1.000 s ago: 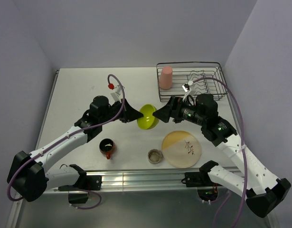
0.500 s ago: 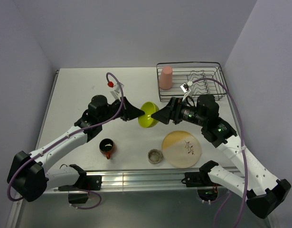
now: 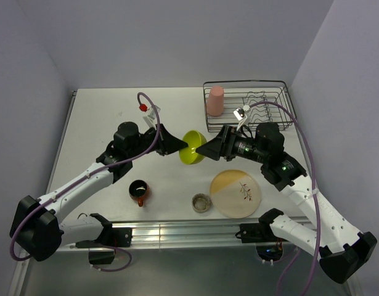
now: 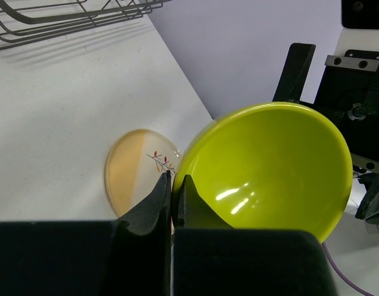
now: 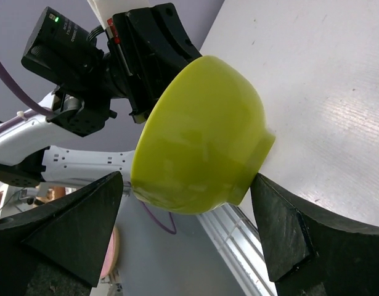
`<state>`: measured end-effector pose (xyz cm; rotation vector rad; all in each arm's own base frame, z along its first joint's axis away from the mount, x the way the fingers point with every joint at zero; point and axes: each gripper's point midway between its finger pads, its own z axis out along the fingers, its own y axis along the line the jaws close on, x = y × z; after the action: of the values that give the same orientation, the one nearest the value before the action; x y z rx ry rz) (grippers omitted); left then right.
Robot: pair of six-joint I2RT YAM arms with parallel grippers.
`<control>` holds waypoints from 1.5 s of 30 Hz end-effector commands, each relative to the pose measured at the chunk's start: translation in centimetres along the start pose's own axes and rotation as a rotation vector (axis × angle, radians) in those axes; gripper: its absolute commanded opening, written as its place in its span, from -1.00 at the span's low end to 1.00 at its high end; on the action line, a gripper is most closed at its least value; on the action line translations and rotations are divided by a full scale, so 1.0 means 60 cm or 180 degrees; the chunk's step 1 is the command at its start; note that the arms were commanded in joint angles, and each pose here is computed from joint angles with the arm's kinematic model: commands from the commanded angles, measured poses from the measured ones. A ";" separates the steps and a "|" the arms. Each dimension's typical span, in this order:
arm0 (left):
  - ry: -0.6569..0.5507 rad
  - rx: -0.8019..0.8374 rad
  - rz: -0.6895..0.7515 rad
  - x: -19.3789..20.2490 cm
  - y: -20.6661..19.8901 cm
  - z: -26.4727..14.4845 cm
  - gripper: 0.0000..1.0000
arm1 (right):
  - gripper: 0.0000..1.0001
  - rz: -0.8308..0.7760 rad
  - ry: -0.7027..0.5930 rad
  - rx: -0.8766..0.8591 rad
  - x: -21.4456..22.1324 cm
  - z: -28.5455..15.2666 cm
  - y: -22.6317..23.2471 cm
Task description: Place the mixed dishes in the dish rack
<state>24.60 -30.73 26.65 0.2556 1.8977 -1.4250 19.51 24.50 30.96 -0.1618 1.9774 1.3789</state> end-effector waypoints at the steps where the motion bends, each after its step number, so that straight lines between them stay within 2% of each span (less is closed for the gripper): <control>1: -0.0231 0.0240 0.0275 -0.049 -0.045 0.001 -1.00 | 0.82 -0.0038 -0.0043 -0.0277 -0.009 -0.006 0.037; 12: -0.0294 0.0145 0.0448 -0.060 -0.043 -0.006 -1.00 | 0.86 0.0064 -0.0007 -0.0235 -0.010 -0.004 0.037; 18: -0.0257 0.0165 0.0429 -0.053 -0.040 -0.004 -1.00 | 0.59 0.0115 -0.0028 -0.0253 -0.012 0.001 0.035; 21: -0.0243 0.0180 0.0415 -0.051 -0.039 -0.002 -1.00 | 0.42 0.0144 -0.0034 -0.0247 -0.012 0.005 0.032; 24: -0.0221 0.0172 0.0413 -0.048 -0.037 0.000 -1.00 | 0.12 0.0155 -0.0032 -0.0275 -0.012 0.008 0.032; 25: -0.0224 0.0168 0.0408 -0.049 -0.036 -0.001 -1.00 | -0.09 0.0160 -0.0044 -0.0275 -0.013 0.008 0.032; 27: -0.0224 0.0169 0.0398 -0.048 -0.036 0.000 -1.00 | -0.36 0.0160 -0.0065 -0.0232 -0.015 0.011 0.027; 28: -0.0217 0.0163 0.0399 -0.047 -0.035 0.000 -0.99 | -0.71 0.0168 -0.0058 -0.0209 -0.014 0.012 0.024; 29: -0.0203 0.0136 0.0387 -0.046 -0.031 0.001 -0.93 | -0.90 0.0173 -0.0053 -0.0203 -0.014 0.013 0.023; 30: -0.0200 0.0120 0.0379 -0.046 -0.029 0.002 -0.85 | -1.00 0.0179 -0.0049 -0.0184 -0.015 0.015 0.020; 31: -0.0187 0.0108 0.0370 -0.044 -0.028 0.003 -0.65 | -1.00 0.0174 -0.0044 -0.0178 -0.014 0.016 0.018; 33: -0.0198 0.0091 0.0376 -0.046 -0.027 0.001 -0.46 | -1.00 0.0171 -0.0050 -0.0178 -0.013 0.017 0.017; 34: -0.0198 0.0090 0.0381 -0.045 -0.027 0.000 -0.30 | -1.00 0.0170 -0.0090 -0.0149 -0.017 0.017 0.014; 36: -0.0208 0.0067 0.0386 -0.045 -0.026 -0.002 -0.17 | -1.00 0.0152 -0.0118 -0.0136 -0.019 0.015 0.014; 37: -0.0206 0.0051 0.0388 -0.045 -0.023 -0.002 -0.02 | -1.00 0.0157 -0.0134 -0.0110 -0.019 0.016 0.011; 45: -0.0267 -0.0098 0.0361 -0.055 -0.005 -0.010 0.34 | -1.00 0.0086 -0.0173 0.0017 -0.024 0.016 0.000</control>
<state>25.72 -29.99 26.62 0.2796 1.8848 -1.3415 20.59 24.97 29.85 -0.0560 2.0299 1.4000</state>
